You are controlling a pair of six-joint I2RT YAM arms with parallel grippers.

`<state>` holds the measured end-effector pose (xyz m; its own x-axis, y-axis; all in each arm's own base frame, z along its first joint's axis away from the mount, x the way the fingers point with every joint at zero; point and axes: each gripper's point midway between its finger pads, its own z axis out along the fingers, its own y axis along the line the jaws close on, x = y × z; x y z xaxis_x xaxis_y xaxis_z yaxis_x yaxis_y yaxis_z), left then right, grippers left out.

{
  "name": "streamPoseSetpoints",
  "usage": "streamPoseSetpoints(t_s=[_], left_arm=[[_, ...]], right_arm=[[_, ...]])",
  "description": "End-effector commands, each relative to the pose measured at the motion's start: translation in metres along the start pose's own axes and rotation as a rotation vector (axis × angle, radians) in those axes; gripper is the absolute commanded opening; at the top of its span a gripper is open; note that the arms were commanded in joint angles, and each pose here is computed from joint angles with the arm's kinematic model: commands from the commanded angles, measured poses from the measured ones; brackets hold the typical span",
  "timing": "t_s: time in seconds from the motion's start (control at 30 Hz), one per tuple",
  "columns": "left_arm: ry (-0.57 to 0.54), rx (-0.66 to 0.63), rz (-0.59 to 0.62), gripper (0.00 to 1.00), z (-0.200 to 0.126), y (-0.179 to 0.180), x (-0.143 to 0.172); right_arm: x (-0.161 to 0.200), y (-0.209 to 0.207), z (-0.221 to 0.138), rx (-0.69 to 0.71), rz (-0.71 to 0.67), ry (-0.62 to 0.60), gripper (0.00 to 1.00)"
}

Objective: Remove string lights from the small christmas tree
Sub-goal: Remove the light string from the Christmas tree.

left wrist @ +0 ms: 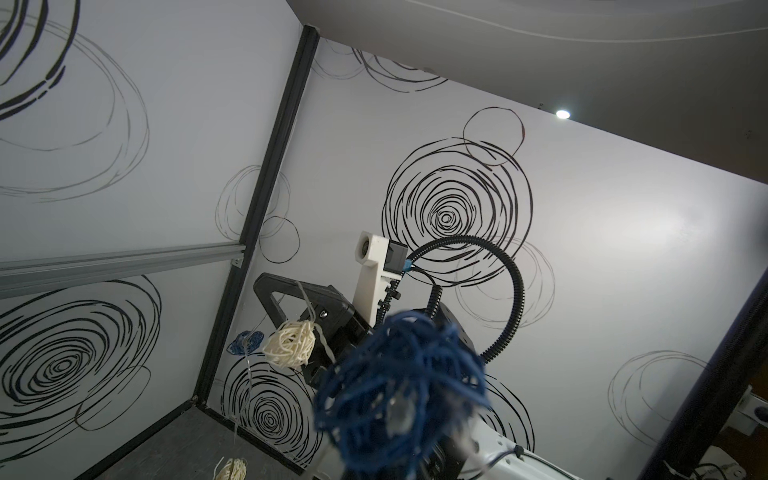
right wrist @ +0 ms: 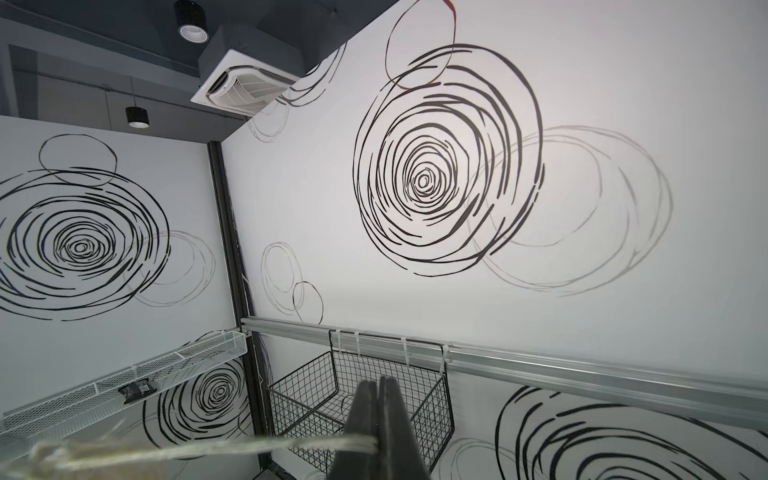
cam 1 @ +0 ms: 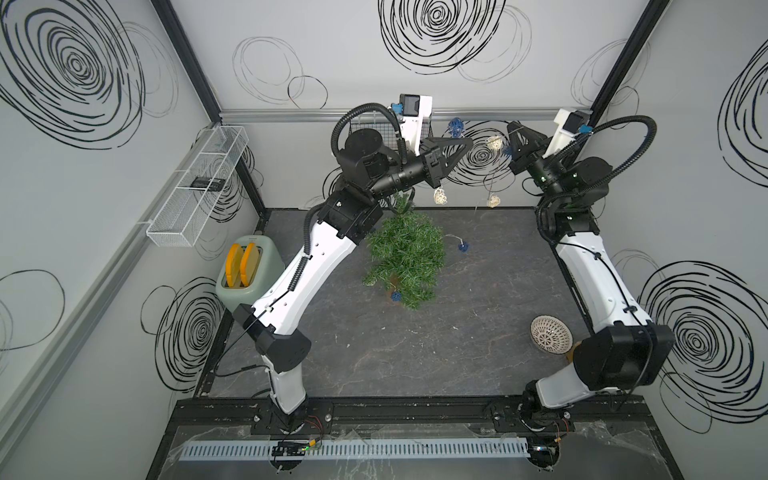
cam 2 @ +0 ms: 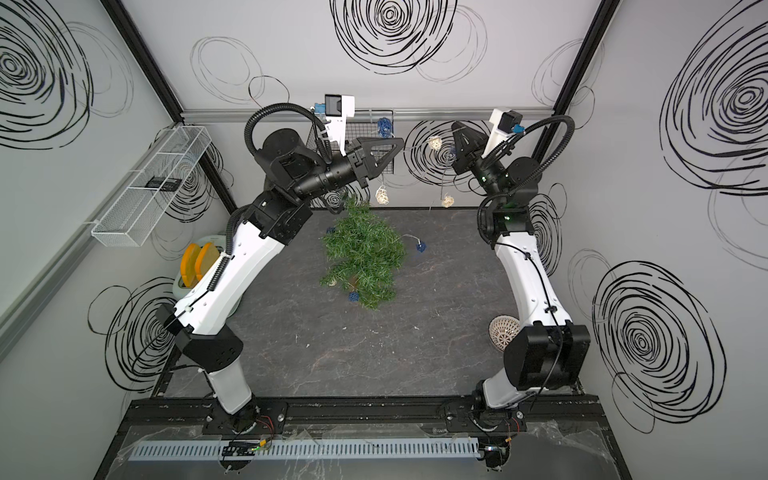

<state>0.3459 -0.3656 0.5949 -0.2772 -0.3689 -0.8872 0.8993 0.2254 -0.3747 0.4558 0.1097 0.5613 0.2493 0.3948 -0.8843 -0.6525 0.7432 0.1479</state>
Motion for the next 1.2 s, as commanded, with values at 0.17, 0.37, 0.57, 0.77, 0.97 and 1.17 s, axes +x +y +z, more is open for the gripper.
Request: streamPoseSetpoints(t_s=[0.17, 0.37, 0.57, 0.77, 0.97, 1.17], left_arm=[[-0.169, 0.078, 0.068, 0.0, -0.026, 0.002, -0.065], [-0.219, 0.052, 0.082, 0.0, -0.045, 0.019, -0.088], [-0.237, 0.023, 0.1, 0.0, -0.06, 0.034, -0.098], [-0.258, -0.023, 0.117, 0.0, -0.081, 0.056, -0.11], [-0.198, -0.085, 0.1, 0.0, -0.093, 0.093, -0.092], [-0.124, -0.117, 0.049, 0.0, -0.104, 0.131, -0.063]], right_arm=[[-0.009, 0.011, 0.039, -0.249, 0.037, -0.054, 0.0], [-0.015, 0.024, 0.069, -0.336, 0.018, -0.081, 0.0], [0.01, 0.039, 0.094, -0.435, 0.036, -0.055, 0.0], [0.029, 0.055, 0.101, -0.507, 0.028, -0.066, 0.0], [0.041, 0.059, 0.106, -0.522, 0.043, -0.074, 0.0], [0.047, 0.065, 0.107, -0.541, 0.058, -0.066, 0.0]])
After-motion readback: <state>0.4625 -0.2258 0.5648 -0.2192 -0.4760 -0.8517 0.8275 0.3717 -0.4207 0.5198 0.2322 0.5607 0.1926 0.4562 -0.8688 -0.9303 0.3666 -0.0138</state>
